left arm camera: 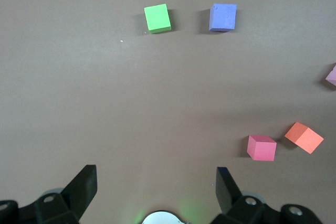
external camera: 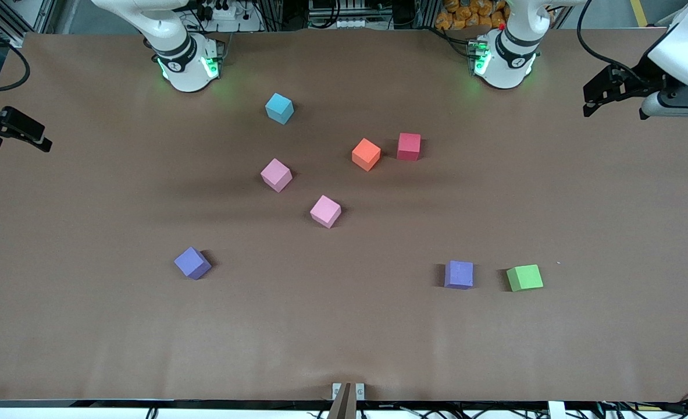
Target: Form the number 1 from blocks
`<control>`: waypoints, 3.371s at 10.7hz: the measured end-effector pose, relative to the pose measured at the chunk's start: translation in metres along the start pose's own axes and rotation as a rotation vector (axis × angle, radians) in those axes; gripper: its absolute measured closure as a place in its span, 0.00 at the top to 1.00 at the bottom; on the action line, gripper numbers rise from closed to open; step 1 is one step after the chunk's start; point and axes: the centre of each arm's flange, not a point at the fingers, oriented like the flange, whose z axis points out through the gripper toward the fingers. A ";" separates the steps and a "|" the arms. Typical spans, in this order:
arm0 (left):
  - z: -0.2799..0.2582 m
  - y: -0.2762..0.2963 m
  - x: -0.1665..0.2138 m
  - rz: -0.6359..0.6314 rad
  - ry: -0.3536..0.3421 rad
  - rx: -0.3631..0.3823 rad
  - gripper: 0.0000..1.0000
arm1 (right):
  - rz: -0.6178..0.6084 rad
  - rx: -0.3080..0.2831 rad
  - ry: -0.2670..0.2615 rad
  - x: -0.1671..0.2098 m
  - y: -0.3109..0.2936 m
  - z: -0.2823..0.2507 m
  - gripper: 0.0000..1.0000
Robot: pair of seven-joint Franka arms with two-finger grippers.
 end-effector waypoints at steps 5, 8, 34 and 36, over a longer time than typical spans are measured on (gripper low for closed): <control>0.023 0.035 0.012 0.099 -0.022 -0.030 1.00 | -0.008 -0.002 -0.022 0.004 -0.005 0.010 1.00; 0.109 0.163 0.013 0.234 -0.001 -0.042 1.00 | -0.053 -0.006 -0.054 0.035 -0.033 0.063 1.00; 0.446 0.421 -0.116 0.500 -0.076 -0.003 1.00 | -0.649 0.169 -0.007 0.136 -0.107 0.405 1.00; 0.454 0.416 -0.111 0.508 -0.070 0.013 0.91 | -0.652 0.169 -0.006 0.136 -0.109 0.405 1.00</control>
